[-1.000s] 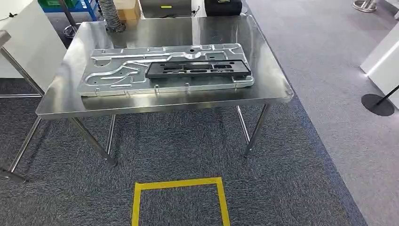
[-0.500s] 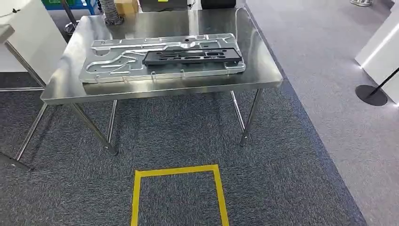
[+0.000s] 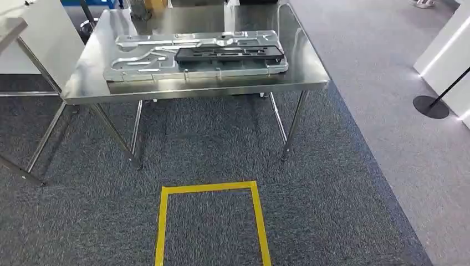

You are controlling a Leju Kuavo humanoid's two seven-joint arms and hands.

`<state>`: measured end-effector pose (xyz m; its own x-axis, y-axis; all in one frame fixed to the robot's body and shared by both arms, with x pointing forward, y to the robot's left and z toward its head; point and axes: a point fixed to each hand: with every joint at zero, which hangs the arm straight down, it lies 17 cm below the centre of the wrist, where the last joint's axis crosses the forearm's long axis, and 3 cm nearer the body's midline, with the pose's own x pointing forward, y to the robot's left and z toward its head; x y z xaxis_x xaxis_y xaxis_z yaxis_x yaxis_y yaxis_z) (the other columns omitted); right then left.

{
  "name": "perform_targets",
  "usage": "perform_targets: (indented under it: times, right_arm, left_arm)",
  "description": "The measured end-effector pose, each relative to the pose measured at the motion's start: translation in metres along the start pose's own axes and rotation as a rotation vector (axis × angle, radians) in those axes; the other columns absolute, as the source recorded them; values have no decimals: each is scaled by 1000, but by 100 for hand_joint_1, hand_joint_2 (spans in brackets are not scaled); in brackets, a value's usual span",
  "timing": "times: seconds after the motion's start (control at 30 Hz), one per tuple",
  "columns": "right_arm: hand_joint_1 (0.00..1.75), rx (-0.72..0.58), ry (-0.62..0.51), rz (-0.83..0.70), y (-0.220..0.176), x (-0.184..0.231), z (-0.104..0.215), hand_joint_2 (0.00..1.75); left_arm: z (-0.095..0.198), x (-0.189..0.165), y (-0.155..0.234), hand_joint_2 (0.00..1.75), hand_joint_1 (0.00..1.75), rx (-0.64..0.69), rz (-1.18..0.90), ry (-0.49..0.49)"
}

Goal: Take the parts from the cabinet and place them on the table.

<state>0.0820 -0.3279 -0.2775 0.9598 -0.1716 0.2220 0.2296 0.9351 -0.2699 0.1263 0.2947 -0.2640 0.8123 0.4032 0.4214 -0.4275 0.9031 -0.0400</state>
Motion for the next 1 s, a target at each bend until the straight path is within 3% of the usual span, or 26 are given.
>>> perform_targets:
  times: [1.0]
  right_arm:
    - [0, 9, -12, -25, 4, -1, 2, 0]
  left_arm:
    - [1, -5, 6, 0, 0, 15, -31, 8]
